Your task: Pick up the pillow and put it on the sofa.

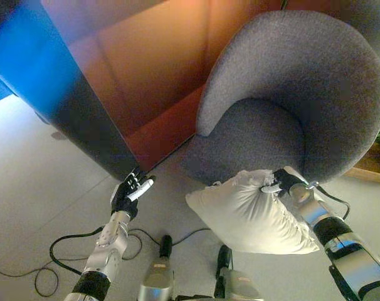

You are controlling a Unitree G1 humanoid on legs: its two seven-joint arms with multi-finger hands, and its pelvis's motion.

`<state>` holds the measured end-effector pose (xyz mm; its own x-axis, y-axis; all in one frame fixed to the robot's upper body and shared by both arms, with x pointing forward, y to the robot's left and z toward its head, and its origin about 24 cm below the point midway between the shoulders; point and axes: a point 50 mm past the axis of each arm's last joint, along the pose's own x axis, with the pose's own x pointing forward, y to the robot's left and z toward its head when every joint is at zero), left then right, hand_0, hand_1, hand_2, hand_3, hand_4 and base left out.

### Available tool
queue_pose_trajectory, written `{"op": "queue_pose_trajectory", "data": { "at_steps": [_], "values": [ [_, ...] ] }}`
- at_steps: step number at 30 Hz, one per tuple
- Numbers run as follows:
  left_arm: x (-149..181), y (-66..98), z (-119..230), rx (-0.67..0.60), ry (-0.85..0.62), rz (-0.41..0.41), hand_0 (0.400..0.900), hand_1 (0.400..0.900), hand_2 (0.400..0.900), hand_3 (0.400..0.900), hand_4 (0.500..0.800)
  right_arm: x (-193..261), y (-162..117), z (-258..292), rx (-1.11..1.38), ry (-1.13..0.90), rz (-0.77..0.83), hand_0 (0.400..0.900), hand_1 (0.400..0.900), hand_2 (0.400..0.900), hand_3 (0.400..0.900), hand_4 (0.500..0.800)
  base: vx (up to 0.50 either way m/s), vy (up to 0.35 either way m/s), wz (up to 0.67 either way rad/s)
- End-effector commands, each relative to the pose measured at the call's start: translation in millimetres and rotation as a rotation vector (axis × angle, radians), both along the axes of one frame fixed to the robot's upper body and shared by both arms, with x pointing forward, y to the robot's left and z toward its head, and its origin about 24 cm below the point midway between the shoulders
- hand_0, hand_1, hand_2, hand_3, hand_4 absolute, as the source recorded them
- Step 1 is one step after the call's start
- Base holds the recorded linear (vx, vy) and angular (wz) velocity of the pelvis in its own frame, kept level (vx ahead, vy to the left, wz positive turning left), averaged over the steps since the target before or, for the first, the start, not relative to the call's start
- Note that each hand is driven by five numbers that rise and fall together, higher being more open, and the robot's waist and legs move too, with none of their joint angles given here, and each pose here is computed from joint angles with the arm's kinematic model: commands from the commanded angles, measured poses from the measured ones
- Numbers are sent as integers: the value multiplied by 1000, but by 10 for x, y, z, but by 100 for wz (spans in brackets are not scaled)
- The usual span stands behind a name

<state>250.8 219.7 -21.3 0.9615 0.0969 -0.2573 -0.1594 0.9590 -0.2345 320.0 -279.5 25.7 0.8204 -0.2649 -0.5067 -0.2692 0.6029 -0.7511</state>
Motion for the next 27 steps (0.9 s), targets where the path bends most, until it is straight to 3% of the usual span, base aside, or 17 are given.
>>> {"op": "queue_pose_trajectory", "data": {
  "at_steps": [1,20,27],
  "values": [
    [-78,7,-40,42,-15,-51,900,900,900,900,800,213,-347,733,-214,-206,-8,400,400,400,400,500,86,-2,1],
    [-326,104,-177,64,62,-113,900,900,900,900,800,381,-745,1625,-338,-310,-150,400,400,400,400,500,79,-1,7],
    [-291,59,-110,74,25,-166,900,900,900,900,800,389,-844,1879,-375,-338,-209,400,400,400,400,500,22,-28,7]
  ]
}}
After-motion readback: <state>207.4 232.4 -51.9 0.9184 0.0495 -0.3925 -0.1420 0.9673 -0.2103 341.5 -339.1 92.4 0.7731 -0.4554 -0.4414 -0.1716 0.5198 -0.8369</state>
